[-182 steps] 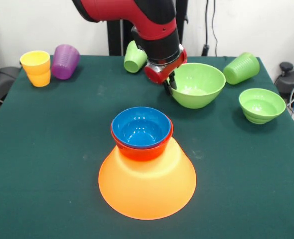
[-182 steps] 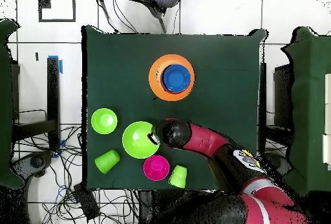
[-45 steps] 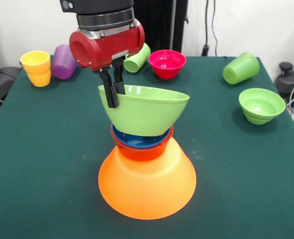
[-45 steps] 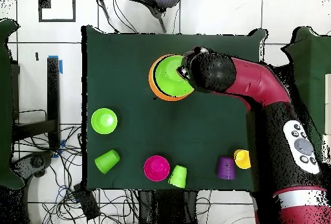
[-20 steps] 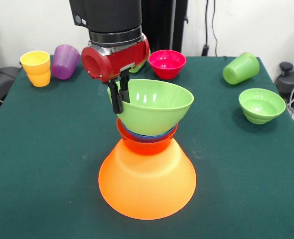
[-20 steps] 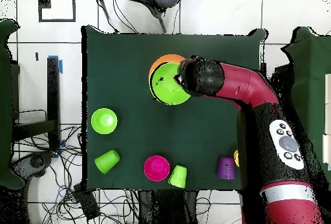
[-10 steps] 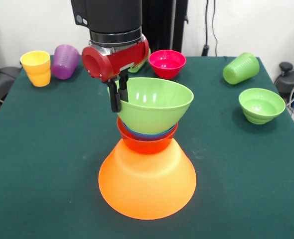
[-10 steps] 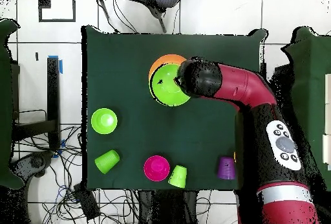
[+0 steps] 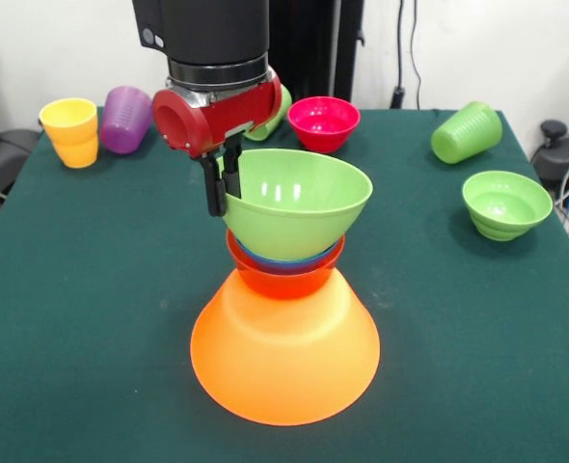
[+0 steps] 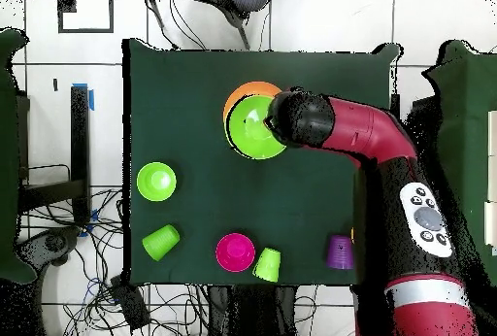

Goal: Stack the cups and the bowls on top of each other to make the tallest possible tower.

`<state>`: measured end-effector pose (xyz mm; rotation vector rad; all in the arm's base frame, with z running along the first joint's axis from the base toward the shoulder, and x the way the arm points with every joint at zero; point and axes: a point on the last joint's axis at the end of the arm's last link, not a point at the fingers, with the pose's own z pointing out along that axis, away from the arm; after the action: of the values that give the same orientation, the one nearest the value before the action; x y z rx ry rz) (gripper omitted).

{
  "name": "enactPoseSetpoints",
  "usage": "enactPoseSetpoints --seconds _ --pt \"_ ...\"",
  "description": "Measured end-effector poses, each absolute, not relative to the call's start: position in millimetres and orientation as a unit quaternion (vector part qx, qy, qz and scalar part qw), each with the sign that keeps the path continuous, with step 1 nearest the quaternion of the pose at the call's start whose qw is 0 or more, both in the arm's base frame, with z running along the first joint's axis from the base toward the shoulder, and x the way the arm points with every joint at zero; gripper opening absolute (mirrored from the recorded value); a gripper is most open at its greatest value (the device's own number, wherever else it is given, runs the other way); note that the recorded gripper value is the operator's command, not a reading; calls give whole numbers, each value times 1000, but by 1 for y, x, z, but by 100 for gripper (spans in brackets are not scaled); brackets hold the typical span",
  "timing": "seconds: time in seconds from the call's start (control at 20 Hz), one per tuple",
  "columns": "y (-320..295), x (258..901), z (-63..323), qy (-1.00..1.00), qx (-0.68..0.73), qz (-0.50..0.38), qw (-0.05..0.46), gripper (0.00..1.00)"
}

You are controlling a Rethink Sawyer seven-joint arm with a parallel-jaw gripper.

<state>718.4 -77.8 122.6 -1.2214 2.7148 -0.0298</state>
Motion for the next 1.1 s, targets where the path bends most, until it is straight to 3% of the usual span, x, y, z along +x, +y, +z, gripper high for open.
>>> enactPoseSetpoints --seconds 1.1 --pt "-79 732 109 909 -406 -14 88 0"
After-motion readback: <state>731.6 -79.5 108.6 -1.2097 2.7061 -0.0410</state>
